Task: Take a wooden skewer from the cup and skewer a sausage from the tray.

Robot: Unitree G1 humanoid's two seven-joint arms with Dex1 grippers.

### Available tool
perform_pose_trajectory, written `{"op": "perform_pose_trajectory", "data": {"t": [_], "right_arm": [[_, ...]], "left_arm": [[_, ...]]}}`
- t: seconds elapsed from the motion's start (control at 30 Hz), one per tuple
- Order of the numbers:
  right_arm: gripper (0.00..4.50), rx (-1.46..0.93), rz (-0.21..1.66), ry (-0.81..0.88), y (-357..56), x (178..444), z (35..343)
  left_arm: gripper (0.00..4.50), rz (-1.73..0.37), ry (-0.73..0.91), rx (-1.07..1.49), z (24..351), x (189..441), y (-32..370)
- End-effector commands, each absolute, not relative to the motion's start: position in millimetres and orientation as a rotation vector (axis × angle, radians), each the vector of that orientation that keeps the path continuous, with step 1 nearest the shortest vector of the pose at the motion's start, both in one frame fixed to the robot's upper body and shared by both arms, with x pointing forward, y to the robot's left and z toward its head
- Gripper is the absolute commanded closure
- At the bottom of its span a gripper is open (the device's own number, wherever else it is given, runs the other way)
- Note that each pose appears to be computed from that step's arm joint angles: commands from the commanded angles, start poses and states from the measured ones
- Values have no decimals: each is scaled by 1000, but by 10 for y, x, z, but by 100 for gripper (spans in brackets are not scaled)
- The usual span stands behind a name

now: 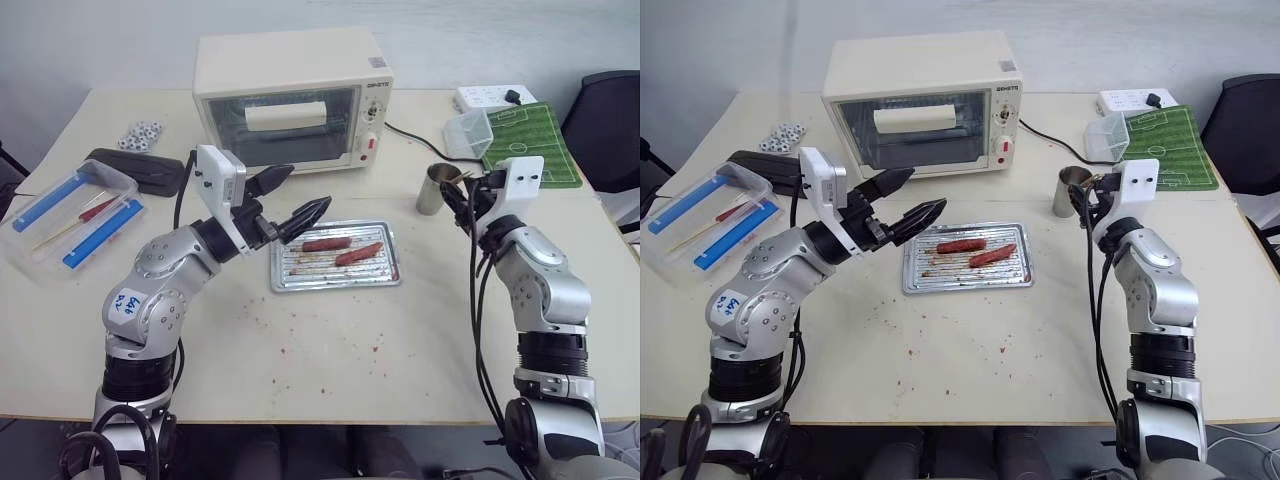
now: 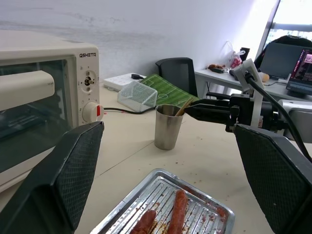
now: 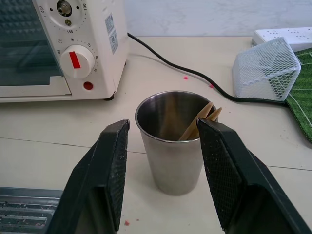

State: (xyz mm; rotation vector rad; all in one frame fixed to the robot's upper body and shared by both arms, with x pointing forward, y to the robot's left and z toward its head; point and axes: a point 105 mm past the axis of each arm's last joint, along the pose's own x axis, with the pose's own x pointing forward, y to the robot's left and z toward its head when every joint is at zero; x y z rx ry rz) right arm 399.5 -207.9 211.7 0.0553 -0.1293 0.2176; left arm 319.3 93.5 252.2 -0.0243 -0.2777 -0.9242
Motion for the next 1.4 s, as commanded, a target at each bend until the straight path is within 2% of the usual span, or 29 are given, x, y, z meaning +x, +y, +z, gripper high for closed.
{"op": "perform_pose_trajectory", "data": {"t": [0.03, 0.87, 1.4], "right_arm": [[222, 47, 198, -201, -2144, 3962, 2321], [222, 50, 164, -212, -2203, 4128, 2349], [222, 53, 138, -200, -2264, 4101, 2302]], "left_arm": [[0, -926, -328, -3, 2635, 3160, 922], [0, -921, -328, 3, 2639, 3150, 939], [0, -913, -334, -1, 2649, 3155, 950]]}}
